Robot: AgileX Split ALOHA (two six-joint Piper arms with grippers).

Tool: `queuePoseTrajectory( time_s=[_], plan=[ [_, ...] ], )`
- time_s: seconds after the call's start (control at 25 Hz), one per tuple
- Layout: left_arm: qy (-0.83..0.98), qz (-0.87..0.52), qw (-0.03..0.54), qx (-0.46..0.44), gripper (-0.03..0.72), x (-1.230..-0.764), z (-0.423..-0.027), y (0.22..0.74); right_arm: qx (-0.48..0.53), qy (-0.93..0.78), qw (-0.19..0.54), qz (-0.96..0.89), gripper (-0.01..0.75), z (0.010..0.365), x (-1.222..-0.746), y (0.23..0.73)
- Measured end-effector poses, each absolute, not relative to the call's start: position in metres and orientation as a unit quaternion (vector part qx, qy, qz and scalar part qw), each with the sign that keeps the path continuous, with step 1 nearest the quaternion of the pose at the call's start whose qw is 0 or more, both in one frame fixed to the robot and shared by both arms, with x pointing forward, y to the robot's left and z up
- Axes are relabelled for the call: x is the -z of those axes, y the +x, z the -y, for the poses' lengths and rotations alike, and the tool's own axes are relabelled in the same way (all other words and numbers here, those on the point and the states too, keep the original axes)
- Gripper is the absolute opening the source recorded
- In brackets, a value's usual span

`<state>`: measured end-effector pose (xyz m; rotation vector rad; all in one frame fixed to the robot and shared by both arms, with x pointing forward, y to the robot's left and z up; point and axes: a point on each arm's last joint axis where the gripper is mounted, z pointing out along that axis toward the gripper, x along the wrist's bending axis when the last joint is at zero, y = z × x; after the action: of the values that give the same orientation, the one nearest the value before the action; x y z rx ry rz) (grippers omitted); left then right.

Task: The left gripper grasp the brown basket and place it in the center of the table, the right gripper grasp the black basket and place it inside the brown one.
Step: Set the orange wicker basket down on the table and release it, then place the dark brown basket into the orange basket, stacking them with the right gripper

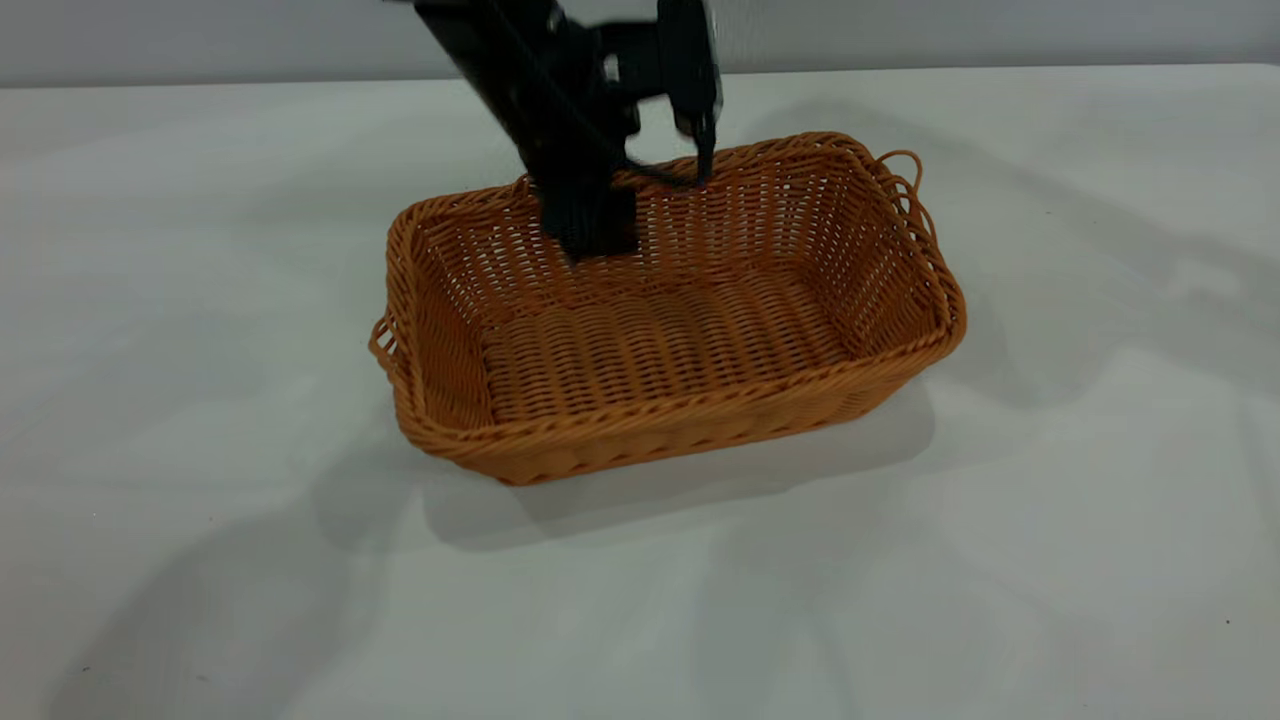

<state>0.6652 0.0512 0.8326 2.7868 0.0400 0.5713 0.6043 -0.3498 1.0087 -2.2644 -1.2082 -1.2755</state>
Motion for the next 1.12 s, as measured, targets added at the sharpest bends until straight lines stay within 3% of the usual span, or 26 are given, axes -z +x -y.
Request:
queuePoseTrajectory(
  time_s=[0.16,0.32,0.64,0.84,1.12],
  plan=[
    [0.968,-0.007,0.151,-0.2,0.48,-0.866,-0.051,0.663,0.45,-0.799,0.123,0.381,0.081,0.377,-1.009,0.6],
    [0.967,-0.001,0.157,-0.202,0.482,-0.92,-0.056,0.656,0.437,-0.802,0.117,0.391,0.081,0.383,-1.007,0.597],
    [0.918,-0.066,0.22,-0.325,0.473,-1.097,-0.121,0.631,0.388,-0.792,0.13,0.452,0.081,0.359,-0.987,0.601],
    [0.873,-0.088,0.254,-0.406,0.468,-1.183,-0.161,0.59,0.349,-0.761,0.159,0.523,0.081,0.307,-0.962,0.614],
    [0.849,-0.085,0.273,-0.443,0.467,-1.223,-0.175,0.556,0.248,-0.637,0.133,0.718,0.081,0.21,-0.945,0.641]
  ],
)
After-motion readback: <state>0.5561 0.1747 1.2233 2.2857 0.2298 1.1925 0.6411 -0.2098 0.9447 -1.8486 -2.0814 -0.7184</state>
